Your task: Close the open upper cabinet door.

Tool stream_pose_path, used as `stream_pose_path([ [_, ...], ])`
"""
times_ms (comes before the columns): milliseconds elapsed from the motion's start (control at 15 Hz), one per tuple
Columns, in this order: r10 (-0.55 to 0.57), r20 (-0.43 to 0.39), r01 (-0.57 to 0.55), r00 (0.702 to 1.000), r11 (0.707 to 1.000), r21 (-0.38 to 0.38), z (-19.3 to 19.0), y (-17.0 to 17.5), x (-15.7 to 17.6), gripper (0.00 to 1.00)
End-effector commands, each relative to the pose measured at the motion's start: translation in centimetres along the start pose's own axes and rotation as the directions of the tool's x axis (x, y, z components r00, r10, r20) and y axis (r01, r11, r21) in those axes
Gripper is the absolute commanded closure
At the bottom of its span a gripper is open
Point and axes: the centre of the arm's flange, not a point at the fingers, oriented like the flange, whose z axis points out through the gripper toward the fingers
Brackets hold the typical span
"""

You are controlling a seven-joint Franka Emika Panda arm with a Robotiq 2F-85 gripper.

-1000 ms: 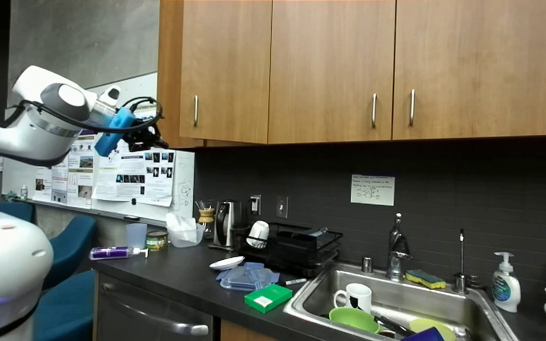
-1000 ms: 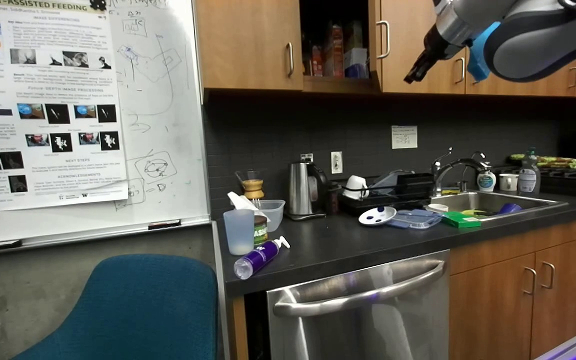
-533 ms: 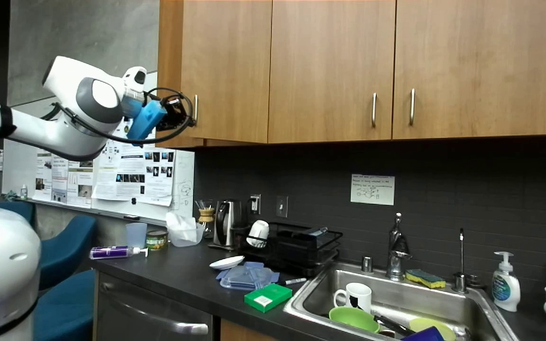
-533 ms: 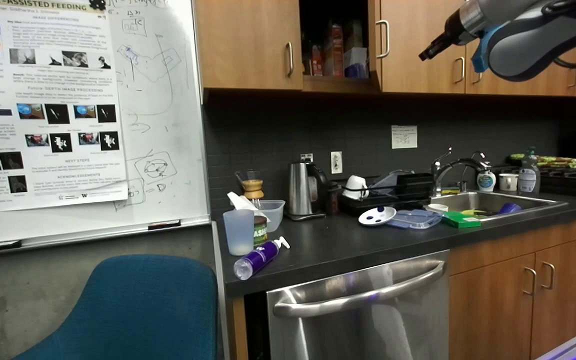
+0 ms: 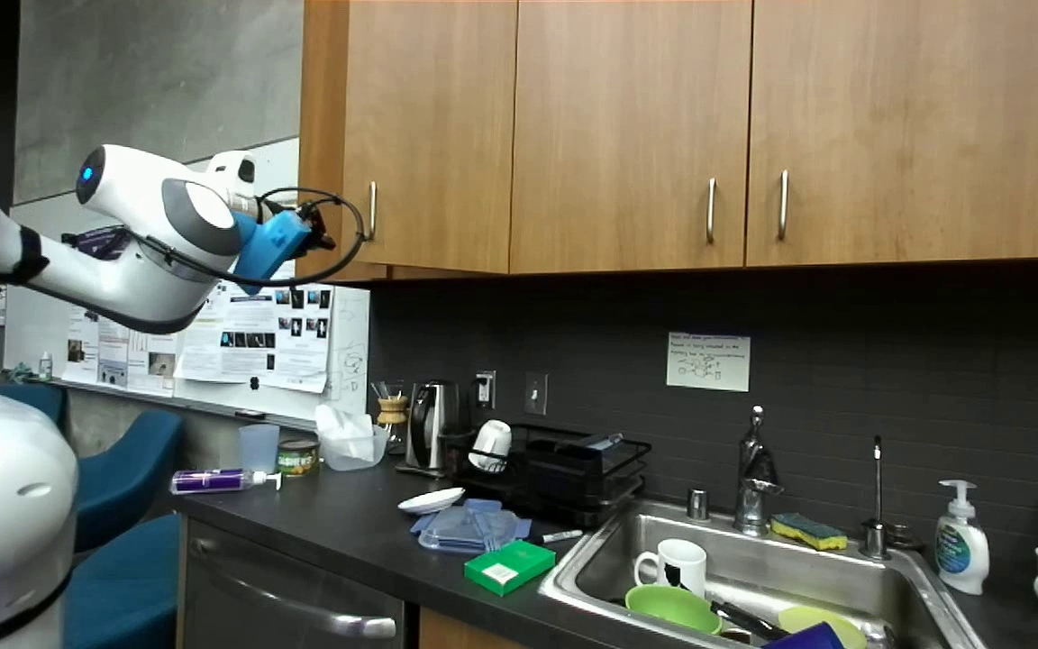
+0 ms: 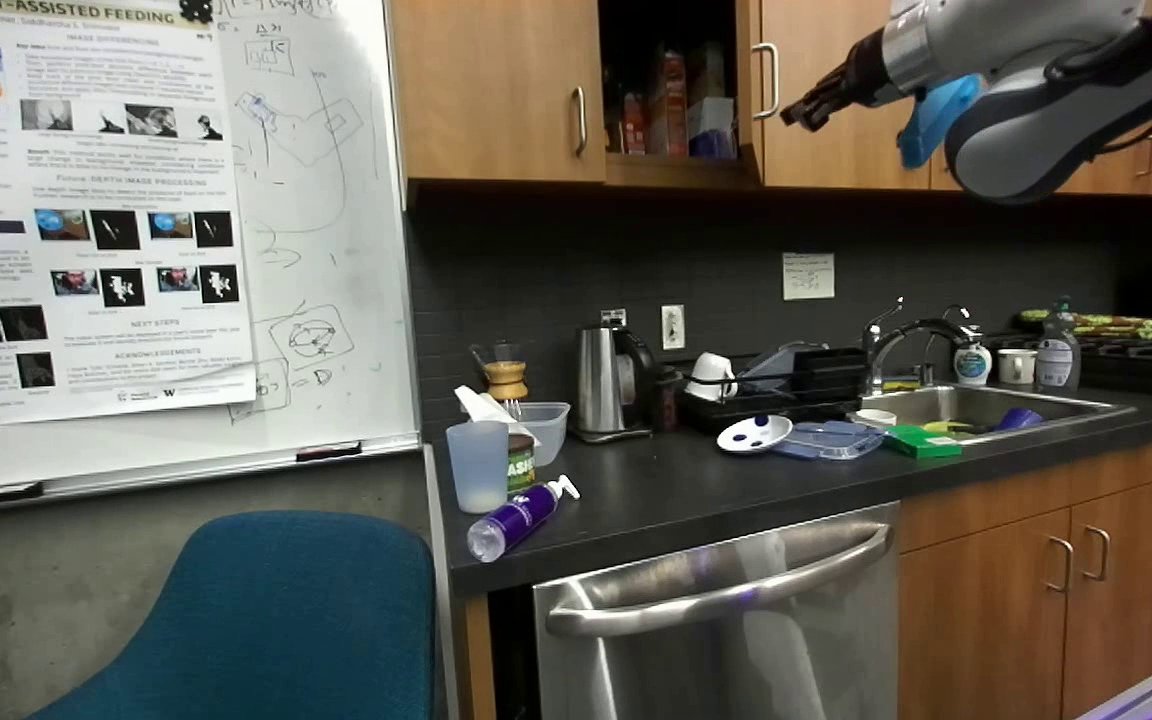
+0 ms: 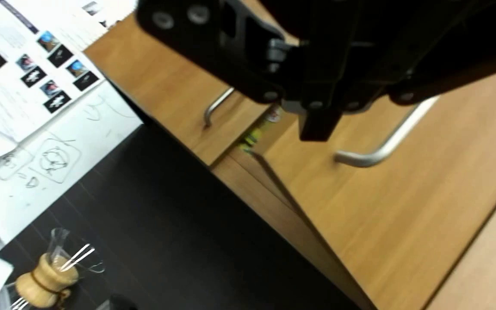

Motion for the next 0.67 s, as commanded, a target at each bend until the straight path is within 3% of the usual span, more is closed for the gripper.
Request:
stream_pose_path([
  [0, -0.175, -0.049, 0.178, 0.983, 0.980, 0.089, -0.9, -6.9, -0.2, 1.00],
  [200, -0.291, -0.098, 0.304, 0.952, 0.941, 0.150, -1.6, -11.2, 1.1, 1.00],
  [267, -0.299, -0.103, 0.311, 0.949, 0.940, 0.142, -1.8, -11.8, 1.4, 1.00],
  [400, -0.280, -0.062, 0.285, 0.958, 0.951, 0.115, -1.4, -11.6, 1.5, 1.00],
  [600, -0.206, 0.027, 0.204, 0.978, 0.977, 0.064, 0.7, -8.2, 0.7, 1.00],
])
